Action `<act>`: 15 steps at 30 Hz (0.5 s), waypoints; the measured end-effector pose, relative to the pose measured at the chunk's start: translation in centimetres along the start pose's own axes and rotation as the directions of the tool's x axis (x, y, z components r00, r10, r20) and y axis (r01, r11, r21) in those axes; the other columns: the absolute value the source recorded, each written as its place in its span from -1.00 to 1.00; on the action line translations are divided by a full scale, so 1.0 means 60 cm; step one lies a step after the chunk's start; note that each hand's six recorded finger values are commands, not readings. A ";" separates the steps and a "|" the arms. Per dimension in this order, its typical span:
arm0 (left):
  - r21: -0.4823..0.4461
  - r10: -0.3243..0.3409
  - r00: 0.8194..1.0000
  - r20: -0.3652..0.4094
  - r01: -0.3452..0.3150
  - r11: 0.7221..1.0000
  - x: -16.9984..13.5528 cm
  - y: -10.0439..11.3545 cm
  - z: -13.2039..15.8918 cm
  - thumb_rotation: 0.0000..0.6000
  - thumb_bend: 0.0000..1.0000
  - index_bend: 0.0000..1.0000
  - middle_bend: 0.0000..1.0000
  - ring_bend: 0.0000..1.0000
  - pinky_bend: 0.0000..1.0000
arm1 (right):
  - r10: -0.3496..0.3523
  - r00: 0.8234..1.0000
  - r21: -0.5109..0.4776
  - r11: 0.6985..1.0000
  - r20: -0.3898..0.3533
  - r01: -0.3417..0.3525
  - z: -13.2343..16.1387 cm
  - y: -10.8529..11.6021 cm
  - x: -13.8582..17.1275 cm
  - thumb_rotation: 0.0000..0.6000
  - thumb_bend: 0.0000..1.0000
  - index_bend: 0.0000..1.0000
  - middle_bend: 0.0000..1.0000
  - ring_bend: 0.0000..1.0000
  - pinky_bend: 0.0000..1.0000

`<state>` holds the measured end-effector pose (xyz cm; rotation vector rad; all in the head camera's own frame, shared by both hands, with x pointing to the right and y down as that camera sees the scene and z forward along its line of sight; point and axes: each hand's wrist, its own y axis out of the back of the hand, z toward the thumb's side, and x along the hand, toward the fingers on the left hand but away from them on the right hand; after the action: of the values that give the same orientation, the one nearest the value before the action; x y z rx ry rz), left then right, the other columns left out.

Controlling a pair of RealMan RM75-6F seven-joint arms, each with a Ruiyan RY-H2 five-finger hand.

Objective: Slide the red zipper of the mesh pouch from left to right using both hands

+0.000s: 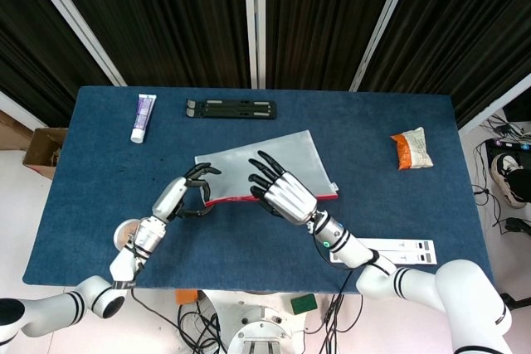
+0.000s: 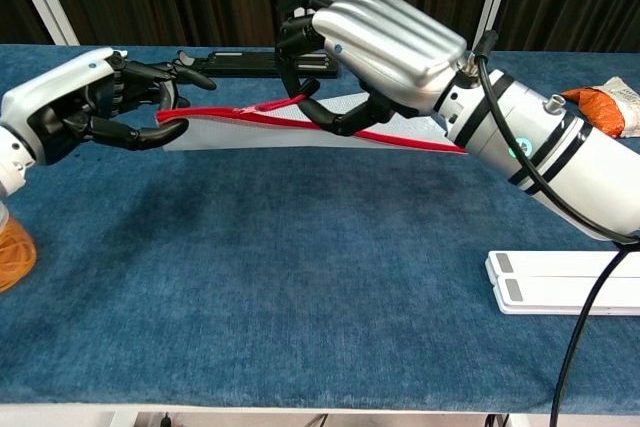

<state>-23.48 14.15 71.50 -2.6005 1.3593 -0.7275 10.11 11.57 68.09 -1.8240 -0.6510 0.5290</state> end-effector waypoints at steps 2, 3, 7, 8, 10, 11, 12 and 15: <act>-0.024 -0.002 1.000 0.001 0.002 1.000 -0.002 0.003 0.001 1.00 -0.14 0.36 -0.53 -0.79 -0.65 | 0.004 1.000 0.005 1.000 0.007 -0.004 -0.004 -0.003 0.002 1.00 0.10 0.61 -0.25 -0.81 -0.84; -0.033 -0.003 1.000 0.001 0.003 0.999 -0.002 0.005 0.002 1.00 -0.13 0.36 -0.53 -0.79 -0.65 | 0.006 1.000 0.009 1.000 0.009 -0.006 -0.006 -0.004 0.003 1.00 0.10 0.61 -0.26 -0.81 -0.84; -0.058 -0.006 1.000 0.004 0.006 0.998 -0.006 0.013 0.003 1.00 -0.12 0.36 -0.53 -0.79 -0.66 | 0.016 0.999 0.012 1.000 0.028 -0.016 -0.016 -0.012 0.008 1.00 0.10 0.61 -0.26 -0.81 -0.85; -0.061 -0.005 1.000 0.003 0.005 0.998 -0.006 0.014 0.003 1.00 -0.12 0.36 -0.53 -0.79 -0.66 | 0.017 0.999 0.009 1.000 0.033 -0.018 -0.018 -0.013 0.009 1.00 0.10 0.61 -0.26 -0.81 -0.85; -0.069 -0.001 1.000 0.003 0.001 0.998 -0.008 0.018 0.002 1.00 -0.12 0.36 -0.53 -0.79 -0.66 | 0.020 0.999 0.007 1.000 0.046 -0.020 -0.024 -0.016 0.015 1.00 0.10 0.61 -0.26 -0.81 -0.85; -0.074 0.002 1.000 0.003 -0.002 0.997 -0.008 0.019 0.002 1.00 -0.12 0.36 -0.53 -0.79 -0.66 | 0.021 0.998 0.005 1.000 0.051 -0.021 -0.026 -0.016 0.018 1.00 0.10 0.61 -0.26 -0.81 -0.85; -0.081 0.005 1.000 0.002 -0.005 0.997 -0.009 0.021 0.002 1.00 -0.12 0.36 -0.53 -0.79 -0.66 | 0.022 0.998 0.005 1.000 0.057 -0.022 -0.029 -0.017 0.022 1.00 0.10 0.61 -0.26 -0.81 -0.85; -0.089 0.023 1.000 -0.002 -0.023 0.996 -0.012 0.034 -0.003 1.00 -0.12 0.36 -0.53 -0.79 -0.66 | 0.027 0.996 0.005 1.000 0.082 -0.027 -0.041 -0.017 0.039 1.00 0.10 0.61 -0.26 -0.81 -0.85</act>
<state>-25.41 13.54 70.75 -2.6473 1.4520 -0.6801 13.25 11.66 69.74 -1.8149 -0.6802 0.6263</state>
